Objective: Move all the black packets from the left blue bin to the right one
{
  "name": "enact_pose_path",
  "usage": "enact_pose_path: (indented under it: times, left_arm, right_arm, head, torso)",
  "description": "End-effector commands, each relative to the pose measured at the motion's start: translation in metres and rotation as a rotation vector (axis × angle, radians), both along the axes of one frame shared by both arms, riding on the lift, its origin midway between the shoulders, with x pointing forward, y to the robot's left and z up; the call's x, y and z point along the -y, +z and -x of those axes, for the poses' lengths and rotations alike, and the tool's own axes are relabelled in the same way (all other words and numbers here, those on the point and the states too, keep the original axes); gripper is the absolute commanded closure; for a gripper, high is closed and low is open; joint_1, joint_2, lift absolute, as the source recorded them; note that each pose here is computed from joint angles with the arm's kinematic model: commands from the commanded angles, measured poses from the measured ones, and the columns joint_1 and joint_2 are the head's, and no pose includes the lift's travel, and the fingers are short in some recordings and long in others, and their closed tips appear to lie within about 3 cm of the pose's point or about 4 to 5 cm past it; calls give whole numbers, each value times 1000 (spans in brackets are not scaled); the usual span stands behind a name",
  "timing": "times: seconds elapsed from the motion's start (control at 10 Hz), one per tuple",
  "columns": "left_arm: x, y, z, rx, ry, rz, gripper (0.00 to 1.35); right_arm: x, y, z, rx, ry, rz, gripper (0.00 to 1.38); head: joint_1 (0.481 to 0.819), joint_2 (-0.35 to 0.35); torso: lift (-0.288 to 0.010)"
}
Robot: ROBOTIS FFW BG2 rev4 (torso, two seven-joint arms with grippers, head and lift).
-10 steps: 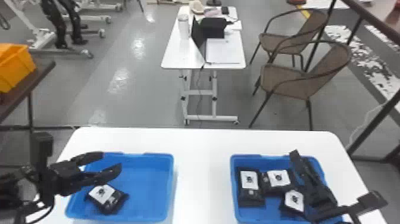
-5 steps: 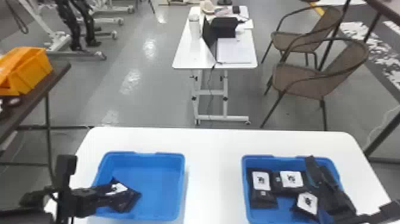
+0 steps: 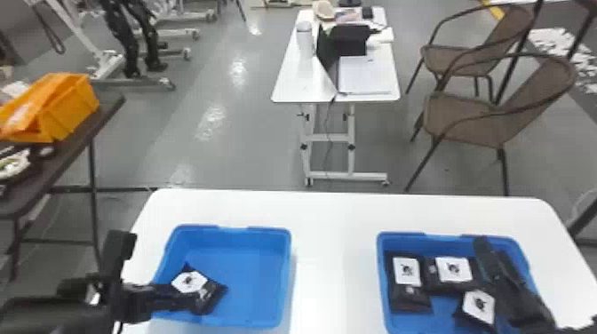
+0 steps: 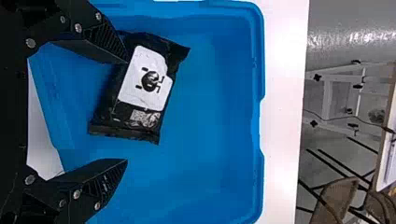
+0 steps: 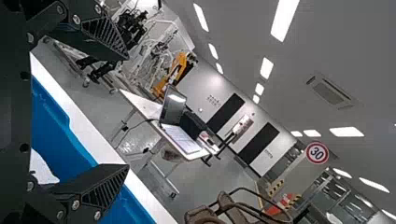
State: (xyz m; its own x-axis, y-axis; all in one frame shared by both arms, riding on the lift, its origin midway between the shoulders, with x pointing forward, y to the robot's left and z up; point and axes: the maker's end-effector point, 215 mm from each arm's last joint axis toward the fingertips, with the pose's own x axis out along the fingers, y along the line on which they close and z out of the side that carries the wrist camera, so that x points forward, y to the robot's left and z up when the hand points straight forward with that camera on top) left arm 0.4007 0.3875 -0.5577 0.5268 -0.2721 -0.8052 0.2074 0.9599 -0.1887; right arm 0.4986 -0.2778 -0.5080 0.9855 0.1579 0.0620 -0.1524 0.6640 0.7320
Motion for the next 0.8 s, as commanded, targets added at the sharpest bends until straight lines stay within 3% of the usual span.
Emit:
enact_pose_path:
  times: [0.0,0.4,0.7]
  left_arm:
    - [1,-10,-1,-20,-7,-13,305]
    - [22,-35,-31,-12,-93,-23,305]
    - [31,-56,-24,-62,-92,-12,406]
  right_arm:
    - [0,-1,1,-1,-1,-6,208]
    - [-2,-5,4,-7,3,-12,208]
    - [-1,-8,7,-10,-2,-28,209]
  head:
    - [695,135]
    - [695,123]
    - [695,102]
  torso:
    - [0]
    - [0]
    - [0]
